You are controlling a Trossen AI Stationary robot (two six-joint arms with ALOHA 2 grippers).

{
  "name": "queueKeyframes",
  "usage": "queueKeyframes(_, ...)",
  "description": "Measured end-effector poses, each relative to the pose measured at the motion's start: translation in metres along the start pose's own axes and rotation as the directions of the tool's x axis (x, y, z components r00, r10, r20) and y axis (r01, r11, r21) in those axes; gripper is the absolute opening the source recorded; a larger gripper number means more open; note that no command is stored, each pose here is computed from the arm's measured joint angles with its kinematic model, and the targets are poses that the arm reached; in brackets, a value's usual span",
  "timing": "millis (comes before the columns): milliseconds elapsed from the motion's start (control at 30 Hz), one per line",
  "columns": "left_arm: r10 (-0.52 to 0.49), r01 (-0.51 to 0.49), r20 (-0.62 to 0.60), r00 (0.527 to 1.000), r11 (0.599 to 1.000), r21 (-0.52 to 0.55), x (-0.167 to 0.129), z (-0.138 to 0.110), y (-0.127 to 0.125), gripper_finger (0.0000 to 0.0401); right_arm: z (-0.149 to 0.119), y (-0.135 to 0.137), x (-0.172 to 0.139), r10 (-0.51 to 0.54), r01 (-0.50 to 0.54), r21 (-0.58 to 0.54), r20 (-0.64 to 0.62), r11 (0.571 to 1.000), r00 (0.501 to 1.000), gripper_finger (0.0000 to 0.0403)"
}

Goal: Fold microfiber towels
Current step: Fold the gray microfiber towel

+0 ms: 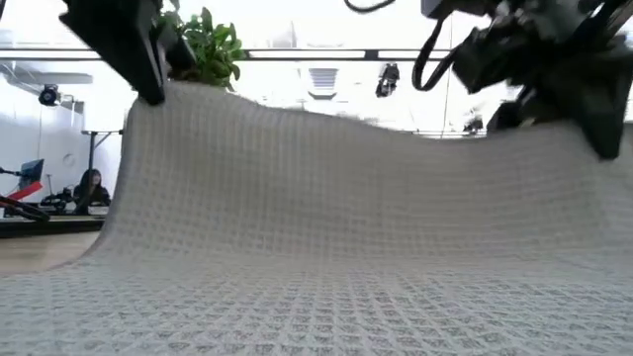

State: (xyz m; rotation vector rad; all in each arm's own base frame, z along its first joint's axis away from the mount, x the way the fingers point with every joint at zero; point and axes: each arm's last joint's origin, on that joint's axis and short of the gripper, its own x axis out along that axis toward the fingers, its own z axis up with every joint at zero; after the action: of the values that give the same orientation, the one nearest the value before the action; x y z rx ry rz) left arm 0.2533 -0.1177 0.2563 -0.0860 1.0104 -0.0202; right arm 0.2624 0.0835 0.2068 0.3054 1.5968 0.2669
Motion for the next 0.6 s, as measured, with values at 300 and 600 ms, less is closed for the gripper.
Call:
queueKeyframes(300,-0.008,0.005,-0.062,0.998,0.999,-0.042,0.028,-0.019,0.026,0.0000,0.005,-0.033,0.020,0.015,-0.020,0.050,0.107,0.999,0.994,0.0008)
queueKeyframes(600,-0.023,0.018,-0.052,0.998,0.996,-0.092,0.048,-0.031,0.050,0.0000,0.001,-0.054,0.025,-0.045,0.036,0.085,0.110,0.996,0.993,0.0008)
